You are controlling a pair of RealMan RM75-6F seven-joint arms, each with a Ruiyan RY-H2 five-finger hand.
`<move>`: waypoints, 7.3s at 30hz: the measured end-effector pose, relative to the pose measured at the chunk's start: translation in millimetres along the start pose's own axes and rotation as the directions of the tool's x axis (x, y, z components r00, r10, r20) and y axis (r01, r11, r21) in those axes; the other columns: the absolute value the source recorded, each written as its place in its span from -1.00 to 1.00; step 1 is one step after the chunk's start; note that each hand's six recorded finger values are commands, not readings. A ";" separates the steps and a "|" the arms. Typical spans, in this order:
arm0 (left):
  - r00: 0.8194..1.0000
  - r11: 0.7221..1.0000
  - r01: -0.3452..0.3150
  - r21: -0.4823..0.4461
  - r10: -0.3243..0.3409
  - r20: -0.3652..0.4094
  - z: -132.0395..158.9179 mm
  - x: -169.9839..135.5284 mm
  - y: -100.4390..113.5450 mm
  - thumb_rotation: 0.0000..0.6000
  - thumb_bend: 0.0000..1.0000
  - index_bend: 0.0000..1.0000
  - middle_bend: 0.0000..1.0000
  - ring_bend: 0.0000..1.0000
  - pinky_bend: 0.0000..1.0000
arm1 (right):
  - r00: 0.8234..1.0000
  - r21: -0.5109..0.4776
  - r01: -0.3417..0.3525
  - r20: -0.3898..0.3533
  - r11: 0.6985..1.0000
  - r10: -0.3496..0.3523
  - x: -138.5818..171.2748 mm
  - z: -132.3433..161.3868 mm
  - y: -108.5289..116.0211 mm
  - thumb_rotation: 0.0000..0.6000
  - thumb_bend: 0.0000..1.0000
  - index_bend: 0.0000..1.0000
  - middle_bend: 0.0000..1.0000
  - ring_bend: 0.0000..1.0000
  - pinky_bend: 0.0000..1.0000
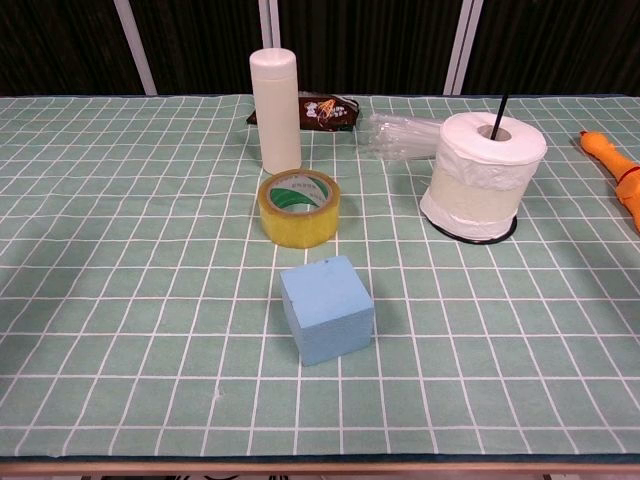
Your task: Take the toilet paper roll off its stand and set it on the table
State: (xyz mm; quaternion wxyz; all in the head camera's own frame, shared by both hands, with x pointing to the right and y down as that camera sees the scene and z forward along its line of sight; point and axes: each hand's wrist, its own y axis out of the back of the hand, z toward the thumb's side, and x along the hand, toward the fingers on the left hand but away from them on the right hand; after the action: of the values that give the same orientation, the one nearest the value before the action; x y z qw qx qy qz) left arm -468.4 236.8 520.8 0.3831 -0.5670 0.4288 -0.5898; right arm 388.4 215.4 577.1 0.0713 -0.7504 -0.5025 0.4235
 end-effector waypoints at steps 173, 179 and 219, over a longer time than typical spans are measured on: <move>0.999 0.999 0.026 0.034 -0.025 -0.024 0.6 0.8 -6.6 1.00 -0.86 -0.71 -0.92 -1.00 -1.00 | 0.998 -0.343 -0.011 0.051 0.939 0.031 -77.9 16.6 -83.1 1.00 -1.00 -0.08 -0.29 -0.87 -1.00; 0.999 0.999 0.026 0.033 -0.025 -0.026 -0.1 1.2 -6.4 1.00 -0.86 -0.71 -0.92 -1.00 -1.00 | 0.998 -0.318 0.010 0.064 0.948 0.011 -83.7 8.4 -97.5 1.00 -1.00 -0.08 -0.32 -0.90 -1.00; 0.999 0.999 0.035 0.040 -0.035 -0.011 4.2 -0.8 -8.7 1.00 -0.86 -0.71 -0.93 -1.00 -1.00 | 0.990 -0.170 -0.111 0.068 0.979 0.124 -70.7 -10.9 -62.7 1.00 -1.00 -1.00 -1.00 -1.00 -1.00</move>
State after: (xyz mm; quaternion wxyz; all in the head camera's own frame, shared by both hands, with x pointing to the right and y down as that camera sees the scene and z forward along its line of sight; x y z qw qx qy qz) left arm -463.9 240.2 528.7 0.3817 -0.5634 0.4090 -0.6079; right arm 343.0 191.7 657.3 -0.0361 -0.7650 -0.4933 0.4126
